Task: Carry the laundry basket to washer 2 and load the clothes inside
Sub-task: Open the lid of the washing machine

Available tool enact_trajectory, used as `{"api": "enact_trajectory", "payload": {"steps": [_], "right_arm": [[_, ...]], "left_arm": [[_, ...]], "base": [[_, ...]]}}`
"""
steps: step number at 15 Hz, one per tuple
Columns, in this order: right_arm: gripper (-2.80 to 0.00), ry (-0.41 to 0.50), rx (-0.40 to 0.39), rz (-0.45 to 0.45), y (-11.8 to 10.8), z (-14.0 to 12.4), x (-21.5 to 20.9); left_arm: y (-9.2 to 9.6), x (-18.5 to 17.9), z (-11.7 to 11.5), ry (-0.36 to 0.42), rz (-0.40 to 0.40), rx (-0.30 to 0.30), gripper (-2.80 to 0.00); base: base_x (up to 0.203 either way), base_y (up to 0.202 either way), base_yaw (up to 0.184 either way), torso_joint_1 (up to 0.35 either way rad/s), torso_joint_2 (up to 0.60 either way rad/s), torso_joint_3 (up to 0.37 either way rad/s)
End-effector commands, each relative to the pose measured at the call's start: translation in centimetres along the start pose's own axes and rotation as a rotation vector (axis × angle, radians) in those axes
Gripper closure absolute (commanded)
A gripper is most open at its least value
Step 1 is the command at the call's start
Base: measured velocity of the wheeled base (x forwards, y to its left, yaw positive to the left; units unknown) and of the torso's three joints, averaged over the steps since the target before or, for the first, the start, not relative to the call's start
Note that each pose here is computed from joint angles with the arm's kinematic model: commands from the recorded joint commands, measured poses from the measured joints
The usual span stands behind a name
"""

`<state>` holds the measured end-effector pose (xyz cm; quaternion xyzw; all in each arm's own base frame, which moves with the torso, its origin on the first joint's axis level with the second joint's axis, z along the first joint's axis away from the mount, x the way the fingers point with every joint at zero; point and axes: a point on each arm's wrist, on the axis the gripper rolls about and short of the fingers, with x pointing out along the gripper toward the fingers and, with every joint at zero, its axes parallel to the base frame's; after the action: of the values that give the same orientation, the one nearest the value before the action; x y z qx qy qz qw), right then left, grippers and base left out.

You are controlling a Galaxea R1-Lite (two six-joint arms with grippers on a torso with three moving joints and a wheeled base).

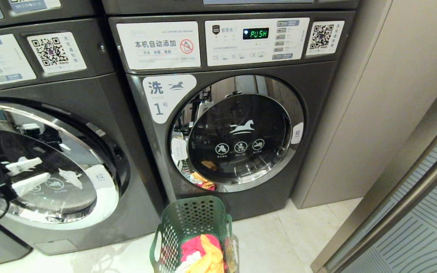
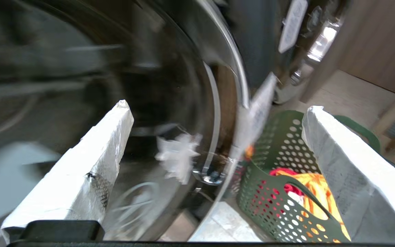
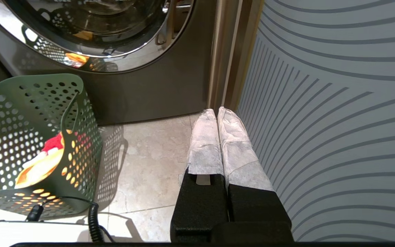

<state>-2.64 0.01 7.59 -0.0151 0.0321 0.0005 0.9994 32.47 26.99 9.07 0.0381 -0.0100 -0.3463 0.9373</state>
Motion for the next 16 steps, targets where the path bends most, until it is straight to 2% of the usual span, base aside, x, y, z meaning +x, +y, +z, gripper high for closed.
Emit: {"api": "enact_trajectory", "payload": {"steps": [1,3,4,6,7,8,9,10,11,13,14,16], "right_arm": [[0.0,0.002,0.0,0.0,0.0,0.0,0.0],[0.0,0.0,0.0,0.0,0.0,0.0,0.0],[0.0,0.002,0.0,0.0,0.0,0.0,0.0],[0.0,0.0,0.0,0.0,0.0,0.0,0.0],[0.0,0.002,0.0,0.0,0.0,0.0,0.0],[0.0,0.002,0.0,0.0,0.0,0.0,0.0],[0.0,0.002,0.001,0.0,0.0,0.0,0.0],[0.0,0.002,0.0,0.0,0.0,0.0,0.0],[0.0,0.002,0.0,0.0,0.0,0.0,0.0],[0.0,0.002,0.0,0.0,0.0,0.0,0.0],[0.0,0.002,0.0,0.0,0.0,0.0,0.0],[0.0,0.002,0.0,0.0,0.0,0.0,0.0]], "left_arm": [[-2.0,-2.9,5.3,-0.003,0.064,0.092,-2.8],[-5.6,-7.7,10.7,0.013,0.213,0.153,-2.8],[-8.0,-10.8,13.3,0.028,0.322,0.186,-2.8],[-14.5,-18.1,18.4,0.075,0.636,0.223,-2.8],[-18.5,-19.9,21.4,0.088,0.786,0.231,-2.8],[-22.3,-20.0,24.5,0.071,0.916,0.211,-2.8],[-25.1,-19.0,27.3,-0.003,1.006,0.125,-2.8],[-27.0,-17.5,29.6,-0.099,1.041,0.023,-2.8],[-28.6,-15.7,31.8,-0.175,1.039,-0.04,-2.8],[-31.8,-11.5,35.3,-0.298,0.96,-0.166,-2.8],[-33.0,-9.9,36.1,-0.337,0.907,-0.242,-2.8],[-34.7,-7.7,36.3,-0.362,0.792,-0.361,-2.8]], "base": [[0.0,0.0,0.0,0.0,0.0,0.0],[0.0,0.0,0.0,0.0,0.0,0.0],[0.0,0.0,0.0,0.0,0.0,0.0],[0.0,0.0,0.0,0.0,0.0,0.0],[0.0,0.0,0.0,0.0,0.0,0.0],[0.0,0.0,0.0,0.0,0.0,0.0],[0.0,0.0,0.0,0.0,0.0,0.0],[0.0,0.0,0.0,0.0,0.0,0.0],[0.0,0.0,0.0,0.0,0.0,0.0],[0.0,0.0,0.0,0.0,0.0,0.0],[0.0,0.0,0.0,0.0,0.0,0.0],[0.0,0.0,0.0,0.0,0.0,0.0]]}}
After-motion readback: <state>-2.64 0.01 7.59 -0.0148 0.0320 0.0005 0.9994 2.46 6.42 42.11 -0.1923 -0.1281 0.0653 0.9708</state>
